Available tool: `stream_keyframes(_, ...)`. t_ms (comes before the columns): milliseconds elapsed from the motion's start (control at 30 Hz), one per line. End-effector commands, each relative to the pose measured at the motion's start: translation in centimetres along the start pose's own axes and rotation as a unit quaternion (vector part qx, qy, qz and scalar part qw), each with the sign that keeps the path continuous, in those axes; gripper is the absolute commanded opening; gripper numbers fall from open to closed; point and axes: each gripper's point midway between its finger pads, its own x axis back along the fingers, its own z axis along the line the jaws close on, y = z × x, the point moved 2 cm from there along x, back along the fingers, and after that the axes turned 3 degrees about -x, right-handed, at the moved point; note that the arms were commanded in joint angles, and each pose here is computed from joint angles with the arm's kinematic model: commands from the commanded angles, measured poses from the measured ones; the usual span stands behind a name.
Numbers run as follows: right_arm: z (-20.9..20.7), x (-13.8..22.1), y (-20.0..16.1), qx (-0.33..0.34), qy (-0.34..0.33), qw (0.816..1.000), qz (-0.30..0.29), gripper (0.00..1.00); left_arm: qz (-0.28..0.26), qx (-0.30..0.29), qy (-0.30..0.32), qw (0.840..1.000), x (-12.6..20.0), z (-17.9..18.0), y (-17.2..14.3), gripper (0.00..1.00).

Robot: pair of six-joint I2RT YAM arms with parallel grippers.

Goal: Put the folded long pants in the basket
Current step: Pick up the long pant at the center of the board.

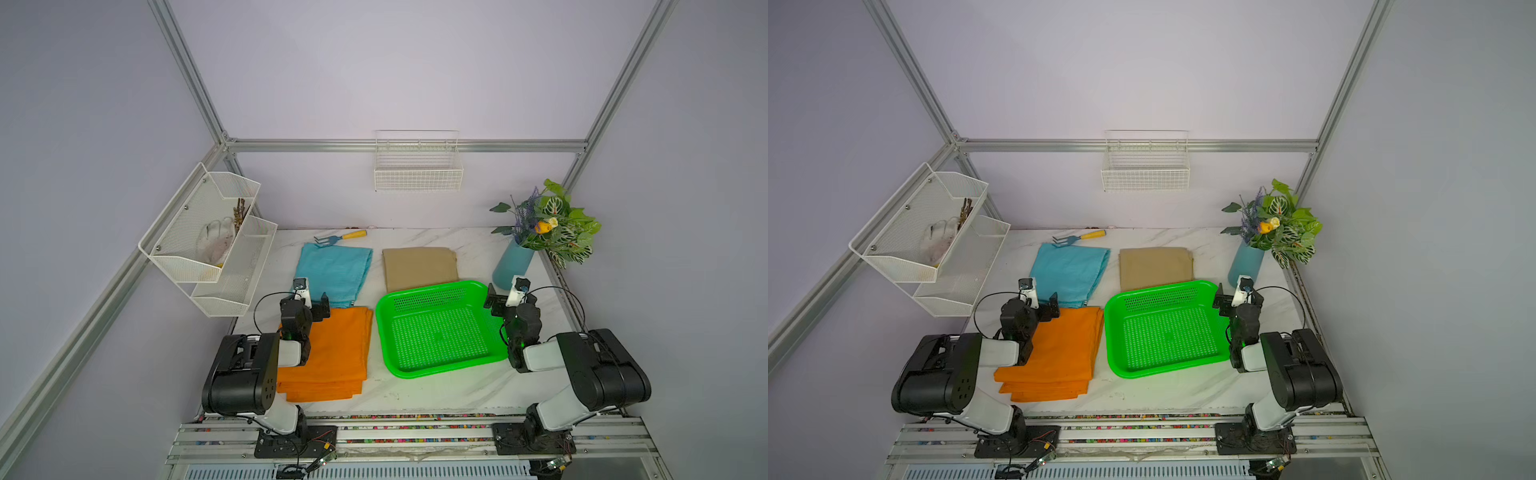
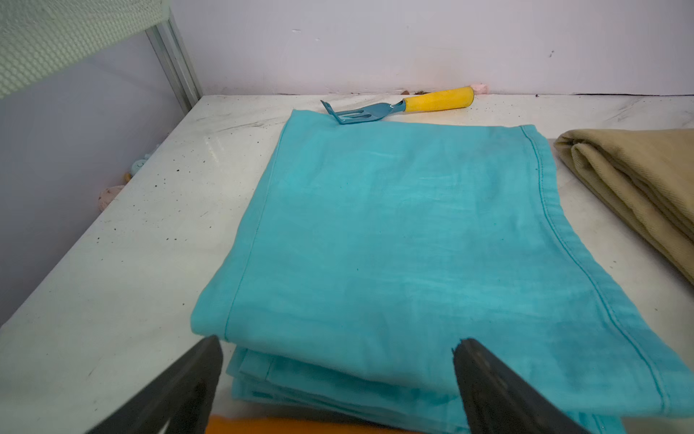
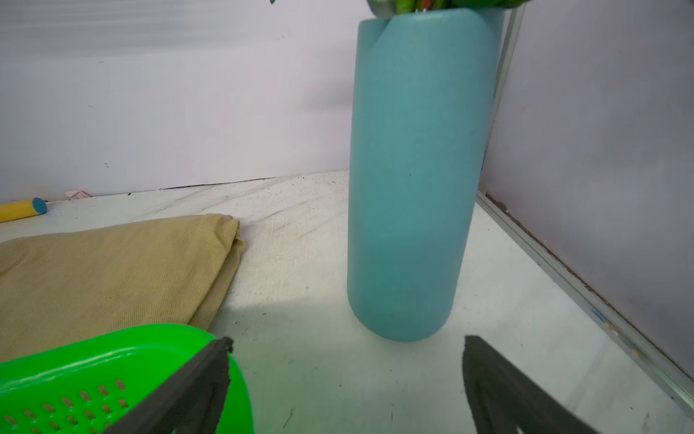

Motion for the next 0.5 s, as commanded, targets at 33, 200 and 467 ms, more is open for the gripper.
stream_keyframes(33, 0.04, -0.15, 0.0, 0.003, 0.002, 1.0, 0.001, 1.0, -0.028, -0.008, 0.005, 1.0, -0.15, 0.1, 1.57, 1.0)
stream_keyframes(200, 0.03, -0.15, 0.02, 0.003, 0.002, 1.0, 0.0, 1.0, -0.028, -0.008, 0.005, 1.0, -0.14, 0.11, 1.57, 1.0)
stream_keyframes(467, 0.0, -0.15, 0.01, 0.003, 0.001, 1.0, 0.001, 1.0, -0.03, -0.008, 0.004, 0.999, -0.06, 0.07, 1.63, 1.0)
